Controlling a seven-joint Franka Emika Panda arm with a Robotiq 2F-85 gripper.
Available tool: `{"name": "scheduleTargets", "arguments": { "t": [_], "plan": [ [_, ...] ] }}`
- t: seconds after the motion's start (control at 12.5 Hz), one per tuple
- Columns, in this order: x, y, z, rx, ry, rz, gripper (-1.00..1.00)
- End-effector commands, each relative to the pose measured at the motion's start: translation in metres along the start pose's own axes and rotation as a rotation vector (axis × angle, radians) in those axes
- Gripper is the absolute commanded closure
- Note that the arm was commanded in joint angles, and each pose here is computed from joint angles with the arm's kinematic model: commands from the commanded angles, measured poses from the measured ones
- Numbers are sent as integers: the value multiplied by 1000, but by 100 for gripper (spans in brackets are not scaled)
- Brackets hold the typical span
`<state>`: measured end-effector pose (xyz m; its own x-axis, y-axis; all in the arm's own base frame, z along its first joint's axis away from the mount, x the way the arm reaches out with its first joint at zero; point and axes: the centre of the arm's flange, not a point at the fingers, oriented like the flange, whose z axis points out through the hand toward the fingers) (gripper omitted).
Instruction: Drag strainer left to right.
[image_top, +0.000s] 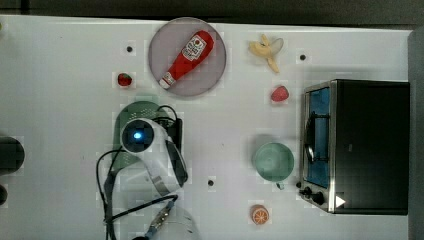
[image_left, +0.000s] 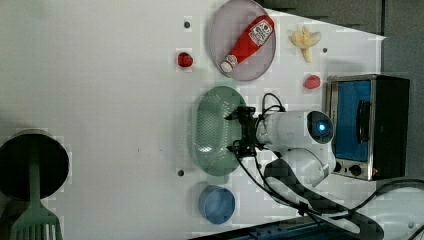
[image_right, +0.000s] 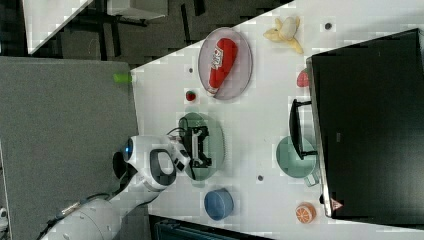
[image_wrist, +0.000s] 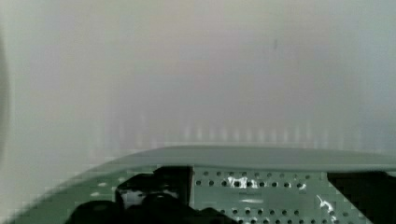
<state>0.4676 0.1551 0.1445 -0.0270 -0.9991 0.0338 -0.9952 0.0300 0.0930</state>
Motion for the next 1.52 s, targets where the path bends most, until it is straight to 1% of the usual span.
{"name": "scheduleTargets", "arguments": {
  "t": [0.08, 0.72, 0.88, 1.04, 1.28, 1.52],
  "plan": [
    [44, -15, -16, 14, 13, -21, -100],
    [144, -23, -12, 1, 65, 4, -100],
    [166, -26, -14, 18, 73, -17, -100],
    [189, -26, -14, 17, 85, -6, -100],
    [217, -24, -14, 15, 100, -17, -100],
    [236, -23, -15, 13, 110, 4, -100]
  ]
}}
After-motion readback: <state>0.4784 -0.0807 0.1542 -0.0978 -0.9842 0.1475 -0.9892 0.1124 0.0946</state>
